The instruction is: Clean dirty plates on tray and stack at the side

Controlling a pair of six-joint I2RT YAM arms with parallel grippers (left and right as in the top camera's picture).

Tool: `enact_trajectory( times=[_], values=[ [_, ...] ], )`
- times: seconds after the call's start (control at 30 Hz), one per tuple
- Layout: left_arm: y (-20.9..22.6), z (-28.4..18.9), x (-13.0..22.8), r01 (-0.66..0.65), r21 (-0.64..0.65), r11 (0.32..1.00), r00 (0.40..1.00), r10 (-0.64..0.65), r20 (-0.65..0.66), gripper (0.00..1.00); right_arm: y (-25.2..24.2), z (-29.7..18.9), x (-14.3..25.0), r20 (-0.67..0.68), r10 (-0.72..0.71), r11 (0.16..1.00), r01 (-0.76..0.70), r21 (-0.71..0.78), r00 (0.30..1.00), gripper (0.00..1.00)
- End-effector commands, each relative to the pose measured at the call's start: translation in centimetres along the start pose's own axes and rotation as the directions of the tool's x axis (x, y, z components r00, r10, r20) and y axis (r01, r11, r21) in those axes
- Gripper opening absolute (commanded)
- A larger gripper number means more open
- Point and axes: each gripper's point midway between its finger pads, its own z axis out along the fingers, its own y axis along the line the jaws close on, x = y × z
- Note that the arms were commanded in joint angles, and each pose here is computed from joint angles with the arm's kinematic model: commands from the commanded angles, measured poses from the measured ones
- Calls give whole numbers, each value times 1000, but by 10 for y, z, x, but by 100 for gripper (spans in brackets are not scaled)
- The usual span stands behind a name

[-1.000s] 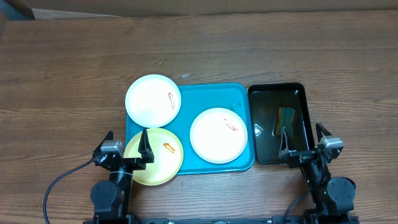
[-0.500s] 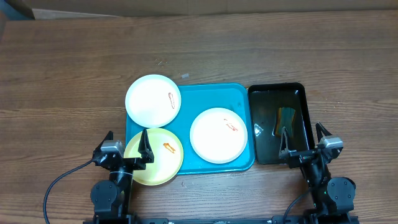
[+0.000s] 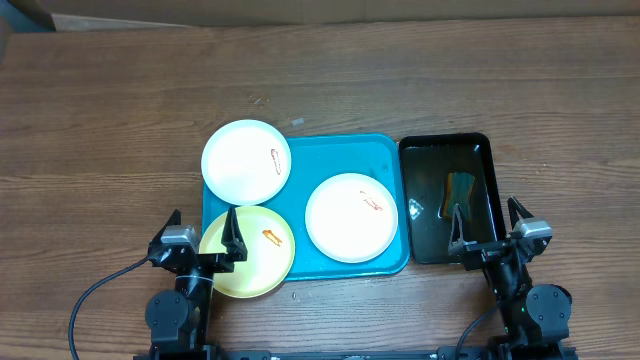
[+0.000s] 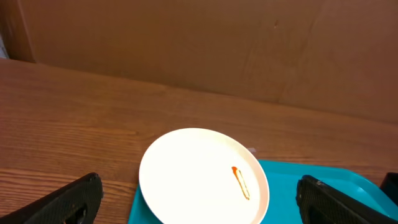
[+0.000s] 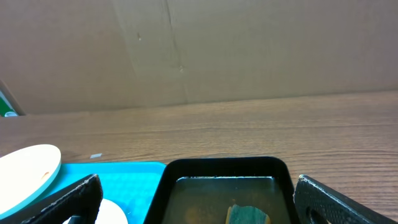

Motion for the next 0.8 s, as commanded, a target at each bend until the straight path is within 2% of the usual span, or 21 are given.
enact_trajectory(
  times=[0.0,0.13,0.33,0.5,0.63,0.77],
  values=[
    [-11,-2,-2,-8,60,998,1000,8,-9,100,-2,0,2,1,3,1000,-3,9,1000,100],
    [-26,-11,-11,-5,126,992,998,13,-60,100,-2,0,2,1,3,1000,-3,8,1000,100],
    [-40,-34,-65,-34,131,991,995,46,-85,100,-2,0,2,1,3,1000,-3,8,1000,100],
    [-58,-37,-106,-1,154,988,971,38,-237,100,-2,0,2,1,3,1000,-3,8,1000,100],
    [-77,-27,-132,81,177,981,888,10,-460,100,-2,0,2,1,3,1000,-3,8,1000,100],
    [-81,-13,-151,146,95,985,725,-41,-688,100,-2,0,2,1,3,1000,-3,8,1000,100]
  ],
)
